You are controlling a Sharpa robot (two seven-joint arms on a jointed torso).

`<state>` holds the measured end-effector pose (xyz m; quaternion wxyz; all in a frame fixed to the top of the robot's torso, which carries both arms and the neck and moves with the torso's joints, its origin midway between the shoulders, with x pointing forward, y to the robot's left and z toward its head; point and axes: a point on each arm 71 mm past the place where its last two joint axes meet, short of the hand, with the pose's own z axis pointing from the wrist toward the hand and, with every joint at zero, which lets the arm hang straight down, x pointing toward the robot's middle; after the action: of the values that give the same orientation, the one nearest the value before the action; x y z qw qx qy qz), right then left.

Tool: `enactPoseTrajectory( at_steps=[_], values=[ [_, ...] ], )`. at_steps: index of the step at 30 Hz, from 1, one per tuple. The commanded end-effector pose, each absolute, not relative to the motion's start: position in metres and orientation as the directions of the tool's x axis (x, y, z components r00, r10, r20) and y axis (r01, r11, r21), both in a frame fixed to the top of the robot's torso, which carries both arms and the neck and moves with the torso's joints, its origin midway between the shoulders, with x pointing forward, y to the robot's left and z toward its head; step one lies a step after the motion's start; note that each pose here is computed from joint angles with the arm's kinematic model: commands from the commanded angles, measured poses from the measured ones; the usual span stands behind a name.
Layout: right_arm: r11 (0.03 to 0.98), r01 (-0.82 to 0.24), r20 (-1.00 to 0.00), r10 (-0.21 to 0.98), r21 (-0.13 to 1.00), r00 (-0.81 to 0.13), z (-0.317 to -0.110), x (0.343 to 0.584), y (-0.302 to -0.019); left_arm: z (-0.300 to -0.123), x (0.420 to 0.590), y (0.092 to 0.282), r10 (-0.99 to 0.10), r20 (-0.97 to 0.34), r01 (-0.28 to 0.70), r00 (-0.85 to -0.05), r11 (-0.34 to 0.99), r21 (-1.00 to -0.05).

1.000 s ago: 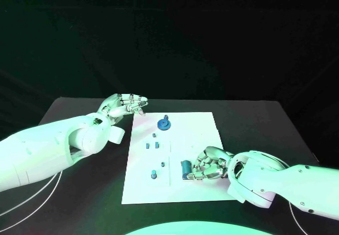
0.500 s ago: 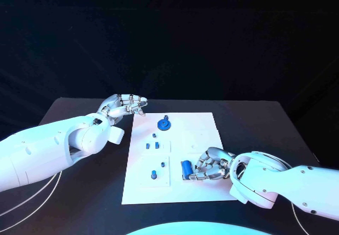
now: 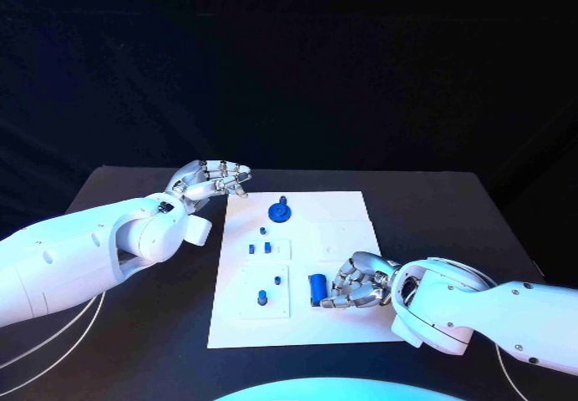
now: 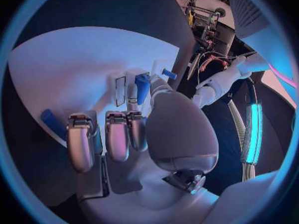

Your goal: Assemble the parts on the task board

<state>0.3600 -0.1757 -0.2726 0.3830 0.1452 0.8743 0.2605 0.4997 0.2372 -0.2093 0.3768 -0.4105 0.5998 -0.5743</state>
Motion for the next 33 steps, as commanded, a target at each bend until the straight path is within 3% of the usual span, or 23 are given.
enactPoseTrajectory(
  at_steps=[1, 33],
  values=[
    [0.827, 0.029, -0.604, 0.433, 0.561, -0.669, -0.2726, 0.3597, -0.175, -0.2081, 0.499, 0.2341, -0.921, 0.026, -0.049, -0.388, -0.008, -0.999],
    [0.826, 0.008, -0.651, 0.451, 0.564, -0.611, -0.269, 0.3644, -0.1779, -0.2086, 0.4989, 0.2352, -0.92, 0.028, -0.057, -0.391, -0.006, -0.998]
  ],
)
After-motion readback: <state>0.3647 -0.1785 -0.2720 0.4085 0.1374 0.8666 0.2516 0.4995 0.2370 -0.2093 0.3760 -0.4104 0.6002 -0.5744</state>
